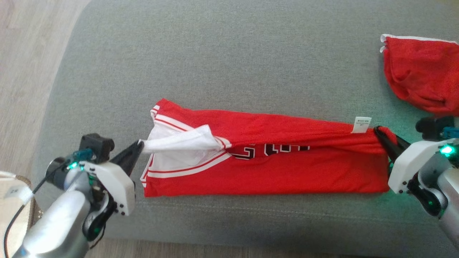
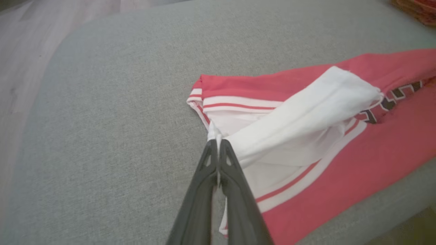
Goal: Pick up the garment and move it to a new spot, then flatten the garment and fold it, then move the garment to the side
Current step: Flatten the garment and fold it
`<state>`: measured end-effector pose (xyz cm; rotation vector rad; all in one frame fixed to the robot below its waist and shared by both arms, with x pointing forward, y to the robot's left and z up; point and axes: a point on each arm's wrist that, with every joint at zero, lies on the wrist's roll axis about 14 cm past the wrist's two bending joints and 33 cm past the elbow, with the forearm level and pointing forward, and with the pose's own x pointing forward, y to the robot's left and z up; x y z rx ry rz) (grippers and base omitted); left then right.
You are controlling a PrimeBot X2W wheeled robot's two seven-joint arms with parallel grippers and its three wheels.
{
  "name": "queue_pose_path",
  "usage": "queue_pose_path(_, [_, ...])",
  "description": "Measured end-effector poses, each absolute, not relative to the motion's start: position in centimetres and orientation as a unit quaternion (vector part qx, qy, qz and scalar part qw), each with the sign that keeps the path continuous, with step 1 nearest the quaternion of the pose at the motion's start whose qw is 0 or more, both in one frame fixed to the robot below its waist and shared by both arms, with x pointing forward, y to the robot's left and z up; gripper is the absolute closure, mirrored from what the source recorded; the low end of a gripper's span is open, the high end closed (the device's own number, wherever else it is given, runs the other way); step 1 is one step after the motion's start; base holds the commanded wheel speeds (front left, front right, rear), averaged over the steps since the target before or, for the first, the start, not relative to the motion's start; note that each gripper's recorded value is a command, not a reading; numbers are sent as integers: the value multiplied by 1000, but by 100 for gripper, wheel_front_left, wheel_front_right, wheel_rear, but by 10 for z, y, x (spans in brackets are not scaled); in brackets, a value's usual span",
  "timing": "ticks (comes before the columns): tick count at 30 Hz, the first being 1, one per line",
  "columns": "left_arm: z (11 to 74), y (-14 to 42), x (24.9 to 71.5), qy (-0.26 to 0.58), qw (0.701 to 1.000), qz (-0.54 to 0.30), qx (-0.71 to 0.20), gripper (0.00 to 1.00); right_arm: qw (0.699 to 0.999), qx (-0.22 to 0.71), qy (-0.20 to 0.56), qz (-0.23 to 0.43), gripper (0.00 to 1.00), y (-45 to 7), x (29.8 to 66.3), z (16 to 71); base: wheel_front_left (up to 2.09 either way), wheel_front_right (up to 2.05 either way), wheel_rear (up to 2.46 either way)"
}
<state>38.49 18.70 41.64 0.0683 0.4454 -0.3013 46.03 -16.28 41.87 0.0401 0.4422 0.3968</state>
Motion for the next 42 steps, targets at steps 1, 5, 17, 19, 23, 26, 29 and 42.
queue_pose_path(1, [414, 186, 383, 224, 962, -152, 37, 100, 955, 17, 222, 197, 100, -163, 459, 419, 0, 0, 0])
queue_pose_path(5, [407, 182, 376, 240, 956, -161, 41, 100, 948, 12, 246, 203, 100, -165, 450, 415, 0, 0, 0])
queue_pose_path(17, [395, 182, 358, 278, 946, -162, 46, 0, 946, 21, 260, 191, 0, -177, 438, 420, 0, 0, 0])
queue_pose_path(19, [396, 181, 357, 278, 946, -161, 39, 0, 952, 20, 244, 185, 0, -180, 443, 427, 0, 0, 0])
queue_pose_path(23, [408, 182, 360, 259, 954, -151, 21, 0, 963, 28, 202, 177, 0, -179, 453, 444, 0, 0, 0])
queue_pose_path(26, [425, 189, 368, 223, 966, -131, 17, 0, 969, 37, 169, 177, 0, -171, 458, 456, 0, 0, 0])
queue_pose_path(29, [449, 197, 379, 169, 980, -105, -2, 0, 975, 51, 131, 175, 0, -164, 462, 472, 0, 0, 0])
queue_pose_path(42, [543, 208, 393, -53, 991, -1, -126, 0, 983, 104, -12, 148, 0, -153, 452, 524, 0, 0, 0])
